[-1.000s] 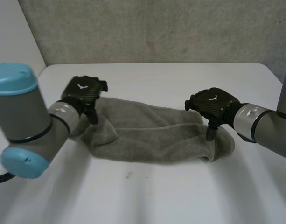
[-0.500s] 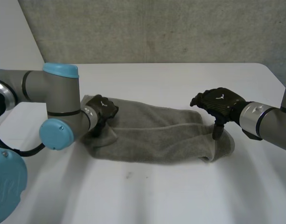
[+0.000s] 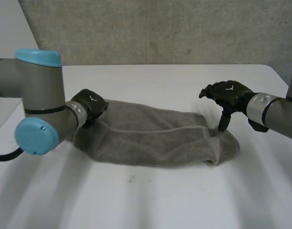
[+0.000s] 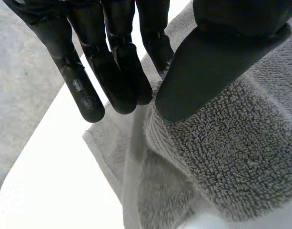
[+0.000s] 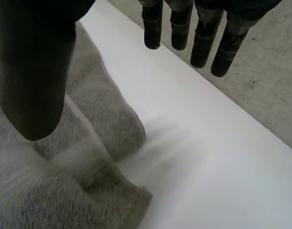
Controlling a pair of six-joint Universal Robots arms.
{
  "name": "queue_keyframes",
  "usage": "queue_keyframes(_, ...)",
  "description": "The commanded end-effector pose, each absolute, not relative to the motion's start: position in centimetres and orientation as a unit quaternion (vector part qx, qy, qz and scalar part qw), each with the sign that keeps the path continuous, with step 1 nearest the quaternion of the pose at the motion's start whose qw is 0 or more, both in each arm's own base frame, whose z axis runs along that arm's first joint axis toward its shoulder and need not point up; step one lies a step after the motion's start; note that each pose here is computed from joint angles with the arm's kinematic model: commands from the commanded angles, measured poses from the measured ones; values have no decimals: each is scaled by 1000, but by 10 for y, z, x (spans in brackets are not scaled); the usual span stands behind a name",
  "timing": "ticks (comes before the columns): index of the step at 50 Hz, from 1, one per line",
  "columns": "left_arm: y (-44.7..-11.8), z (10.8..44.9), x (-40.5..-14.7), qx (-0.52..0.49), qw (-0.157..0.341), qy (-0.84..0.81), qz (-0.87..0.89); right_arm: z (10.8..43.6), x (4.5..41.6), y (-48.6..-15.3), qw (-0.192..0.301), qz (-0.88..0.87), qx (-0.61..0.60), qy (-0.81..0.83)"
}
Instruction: Fold the towel.
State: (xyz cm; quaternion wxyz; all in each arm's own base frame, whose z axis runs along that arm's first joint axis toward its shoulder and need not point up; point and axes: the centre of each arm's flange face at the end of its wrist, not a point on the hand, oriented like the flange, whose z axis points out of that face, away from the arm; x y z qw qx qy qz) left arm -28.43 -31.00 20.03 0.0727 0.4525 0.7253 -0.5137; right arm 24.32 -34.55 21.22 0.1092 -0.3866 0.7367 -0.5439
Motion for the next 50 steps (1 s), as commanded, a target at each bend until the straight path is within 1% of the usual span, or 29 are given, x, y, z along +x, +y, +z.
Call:
queue_keyframes(1,-285,217,-263,434,85,712,-546,217,260,-351,153,-511,-370,761)
queue_keyframes(3,-277,223,-254,423,91,704,-563,212,268,-352,169,-488,-378,768)
queue_keyframes(5,-272,225,-252,420,93,699,-571,208,273,-351,174,-477,-381,772)
queue_keyframes(9,-263,228,-247,415,96,692,-583,202,281,-351,174,-465,-391,775)
queue_keyframes(11,-255,229,-242,411,99,688,-590,193,287,-351,178,-457,-396,776)
queue_keyframes(14,-251,228,-239,411,102,688,-590,189,289,-352,177,-456,-397,776)
queue_keyframes(17,-245,225,-235,410,103,689,-589,181,289,-357,164,-455,-393,782)
queue_keyframes(19,-240,224,-233,409,103,690,-588,174,289,-363,143,-457,-393,785)
queue_keyframes(26,-242,219,-225,401,109,695,-587,161,296,-362,121,-453,-416,780)
queue_keyframes(38,-247,218,-219,392,115,701,-585,145,296,-359,121,-434,-425,785)
queue_keyframes(44,-246,217,-219,392,115,701,-585,147,295,-360,120,-436,-424,784)
queue_keyframes(50,-247,218,-219,391,115,700,-586,155,296,-360,118,-445,-426,779)
